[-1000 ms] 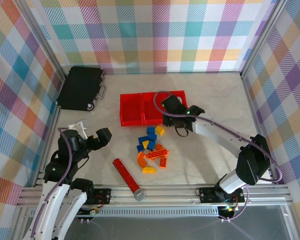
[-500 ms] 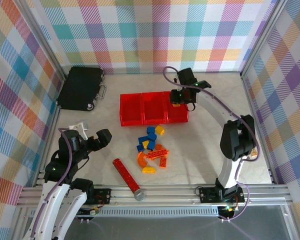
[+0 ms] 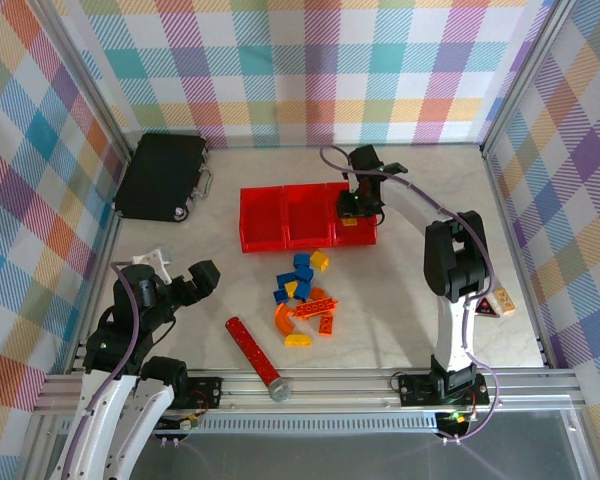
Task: Sort the legos into containers by color
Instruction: Place the lego in the container.
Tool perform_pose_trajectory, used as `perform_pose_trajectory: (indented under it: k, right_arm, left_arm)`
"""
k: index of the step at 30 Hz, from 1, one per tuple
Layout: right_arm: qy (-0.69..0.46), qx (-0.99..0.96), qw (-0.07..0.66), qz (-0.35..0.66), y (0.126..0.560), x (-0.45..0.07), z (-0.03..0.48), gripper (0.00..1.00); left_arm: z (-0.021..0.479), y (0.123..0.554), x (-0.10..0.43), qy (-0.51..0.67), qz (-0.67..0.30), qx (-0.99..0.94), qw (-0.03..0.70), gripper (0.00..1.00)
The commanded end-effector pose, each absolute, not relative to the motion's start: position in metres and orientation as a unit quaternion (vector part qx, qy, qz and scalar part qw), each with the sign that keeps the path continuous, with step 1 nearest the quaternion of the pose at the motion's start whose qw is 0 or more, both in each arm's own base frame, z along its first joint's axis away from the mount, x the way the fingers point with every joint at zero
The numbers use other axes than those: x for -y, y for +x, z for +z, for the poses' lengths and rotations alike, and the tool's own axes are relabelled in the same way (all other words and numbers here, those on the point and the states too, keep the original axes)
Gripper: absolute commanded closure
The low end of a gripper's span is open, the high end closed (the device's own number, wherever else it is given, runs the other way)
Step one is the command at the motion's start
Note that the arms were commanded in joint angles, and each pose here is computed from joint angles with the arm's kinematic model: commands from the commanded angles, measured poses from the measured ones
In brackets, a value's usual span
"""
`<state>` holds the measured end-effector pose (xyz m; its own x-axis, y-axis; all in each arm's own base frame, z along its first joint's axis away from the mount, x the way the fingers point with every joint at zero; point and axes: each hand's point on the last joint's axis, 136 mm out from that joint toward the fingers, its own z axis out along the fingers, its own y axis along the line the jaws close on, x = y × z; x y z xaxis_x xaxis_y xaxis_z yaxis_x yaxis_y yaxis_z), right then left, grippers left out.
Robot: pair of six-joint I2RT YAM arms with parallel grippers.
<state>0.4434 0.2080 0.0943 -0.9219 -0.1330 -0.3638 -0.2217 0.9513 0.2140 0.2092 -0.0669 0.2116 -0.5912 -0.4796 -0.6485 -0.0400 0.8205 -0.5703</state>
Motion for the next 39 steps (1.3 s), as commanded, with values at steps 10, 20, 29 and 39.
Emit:
perform_pose_trajectory:
  k: [10, 20, 29, 39]
  right_arm:
    - [-0.079, -0.975, 0.169, 0.122, 0.462, -0.208, 0.093, 0.53]
    - [-0.049, -0.972, 0.188, 0.132, 0.438, -0.198, 0.148, 0.51]
    - [-0.082, -0.946, 0.212, 0.231, 0.367, -0.221, 0.182, 0.42]
    - [-0.185, -0.933, 0.193, 0.241, 0.314, -0.236, 0.138, 0.29]
  left_arm:
    - [0.213, 0.204, 0.063, -0.168, -0.253, -0.854, 0.422, 0.01]
    - [0.212, 0.204, 0.065, -0.167, -0.258, -0.857, 0.414, 0.0]
    - [0.21, 0.205, 0.068, -0.164, -0.264, -0.857, 0.41, 0.0]
    - [0.212, 0.204, 0.069, -0.163, -0.266, -0.857, 0.411, 0.0]
